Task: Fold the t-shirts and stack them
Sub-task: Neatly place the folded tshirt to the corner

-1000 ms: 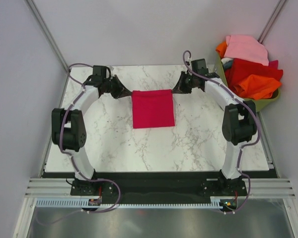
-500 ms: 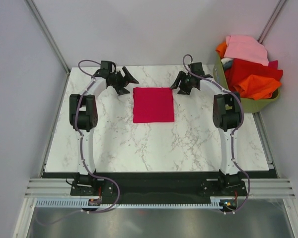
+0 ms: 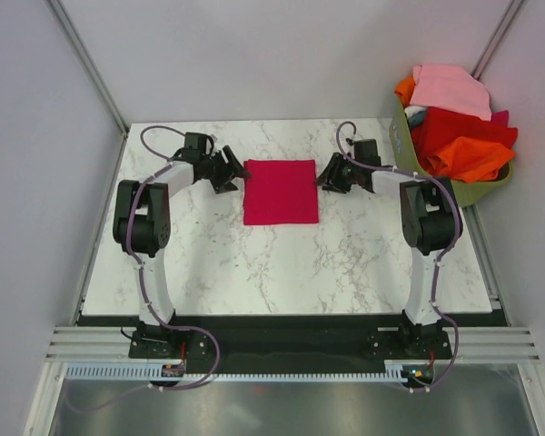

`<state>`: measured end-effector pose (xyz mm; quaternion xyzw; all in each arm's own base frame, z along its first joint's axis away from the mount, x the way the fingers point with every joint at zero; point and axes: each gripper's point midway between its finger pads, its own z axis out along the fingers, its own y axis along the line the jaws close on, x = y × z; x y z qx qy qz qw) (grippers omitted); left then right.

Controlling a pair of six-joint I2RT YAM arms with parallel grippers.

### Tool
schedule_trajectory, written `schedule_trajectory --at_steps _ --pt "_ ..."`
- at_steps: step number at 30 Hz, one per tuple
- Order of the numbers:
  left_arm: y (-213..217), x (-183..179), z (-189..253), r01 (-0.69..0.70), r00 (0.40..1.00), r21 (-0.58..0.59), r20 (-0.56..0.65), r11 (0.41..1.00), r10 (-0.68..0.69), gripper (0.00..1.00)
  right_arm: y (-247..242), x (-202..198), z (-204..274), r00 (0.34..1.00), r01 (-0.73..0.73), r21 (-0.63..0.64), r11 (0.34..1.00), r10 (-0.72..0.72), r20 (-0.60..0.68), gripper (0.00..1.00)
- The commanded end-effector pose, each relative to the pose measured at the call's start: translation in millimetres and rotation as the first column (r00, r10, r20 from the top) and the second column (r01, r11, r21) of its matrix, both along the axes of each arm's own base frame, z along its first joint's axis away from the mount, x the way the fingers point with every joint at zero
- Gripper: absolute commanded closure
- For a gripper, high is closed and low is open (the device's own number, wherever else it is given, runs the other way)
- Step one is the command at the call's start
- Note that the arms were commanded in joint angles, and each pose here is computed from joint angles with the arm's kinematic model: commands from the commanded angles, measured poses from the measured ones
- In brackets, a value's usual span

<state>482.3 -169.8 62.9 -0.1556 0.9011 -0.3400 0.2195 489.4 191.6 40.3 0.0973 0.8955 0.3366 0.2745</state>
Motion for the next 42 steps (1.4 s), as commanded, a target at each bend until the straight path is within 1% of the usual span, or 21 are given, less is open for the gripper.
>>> schedule_trajectory --at_steps 1,2,3,5,9,11,14,16,22,24,25,27,28,30,31,35,37,38,39,41,42 --pt "-9 7 9 0.050 0.994 0.006 0.101 0.999 -0.050 0.29 8 2 34 0.992 -0.037 0.053 0.998 0.030 0.125 0.53" --pt "-9 6 5 0.050 0.994 0.008 0.094 0.999 -0.051 0.32 6 -7 26 0.994 -0.035 0.048 0.998 0.030 0.108 0.55" --pt "-10 5 -1 0.051 0.995 0.011 0.082 0.999 -0.051 0.35 4 -9 31 0.992 -0.033 0.045 0.998 0.027 0.125 0.56" --pt "-11 3 -8 0.049 0.996 0.019 0.069 0.999 -0.050 0.40 2 -18 27 0.992 -0.027 0.034 0.999 0.023 0.122 0.56" --pt "-9 2 -16 0.033 0.998 0.036 0.053 0.999 -0.035 0.46 -2 -30 36 0.989 -0.025 0.028 0.999 0.021 0.144 0.58" --pt "-5 2 -20 0.015 0.999 0.061 0.044 0.998 -0.018 0.47 -3 -37 35 0.989 -0.022 0.035 0.999 0.017 0.144 0.58" --pt "0 2 -26 -0.012 0.999 0.104 0.031 0.994 0.009 0.48 -4 -45 47 0.984 -0.021 0.044 0.999 0.013 0.177 0.59" --pt "0 2 -29 -0.009 1.000 0.110 0.027 0.994 0.006 0.50 -6 -51 48 0.983 -0.019 0.043 0.999 0.011 0.182 0.59" --pt "-8 0 -34 0.015 1.000 0.110 0.016 0.994 -0.017 0.53 -9 -64 73 0.969 -0.019 0.056 0.998 0.005 0.245 0.60" --pt "-10 1 -36 0.019 1.000 0.112 0.011 0.994 -0.021 0.57 -11 -70 79 0.965 -0.015 0.054 0.998 0.001 0.261 0.59" --pt "-11 0 -39 0.021 1.000 0.115 0.006 0.993 -0.022 0.63 -12 -74 77 0.966 -0.015 0.049 0.999 0.001 0.258 0.59" --pt "-11 -1 -43 0.020 1.000 0.119 -0.008 0.993 -0.019 0.69 -13 -78 83 0.963 -0.016 0.045 0.999 0.004 0.270 0.60" --pt "-11 -1 -44 0.020 1.000 0.120 -0.013 0.993 -0.019 0.79 -13 -81 83 0.964 -0.018 0.043 0.999 0.006 0.267 0.60" --pt "-9 -1 -44 0.017 1.000 0.130 -0.018 0.991 -0.015 0.90 -14 -84 85 0.963 -0.018 0.045 0.999 0.006 0.270 0.60" --pt "-5 -2 -45 0.013 1.000 0.154 -0.020 0.988 -0.010 0.98 -14 -86 84 0.964 -0.021 0.045 0.999 0.008 0.265 0.60" --pt "19 -1 -37 -0.012 1.000 0.237 -0.010 0.971 0.015 0.98 -13 -92 86 0.965 -0.027 0.052 0.998 0.012 0.262 0.60" --pt "42 2 -25 -0.046 0.999 0.287 0.018 0.957 0.043 0.98 -11 -92 89 0.965 -0.033 0.069 0.997 0.014 0.260 0.61" --pt "53 -2 -24 -0.056 0.998 0.313 0.002 0.948 0.058 0.98 -10 -92 91 0.965 -0.039 0.072 0.997 0.019 0.261 0.62" --pt "76 -4 -27 -0.098 0.994 0.354 -0.003 0.930 0.106 0.98 -8 -94 93 0.967 -0.051 0.075 0.996 0.031 0.253 0.62" --pt "102 -8 -15 -0.140 0.989 0.390 0.018 0.910 0.145 0.98 -5 -94 97 0.965 -0.055 0.075 0.996 0.034 0.259 0.62" --pt "128 -14 -17 -0.169 0.983 0.424 0.011 0.890 0.182 0.98 -2 -95 98 0.964 -0.064 0.075 0.995 0.043 0.263 0.62"
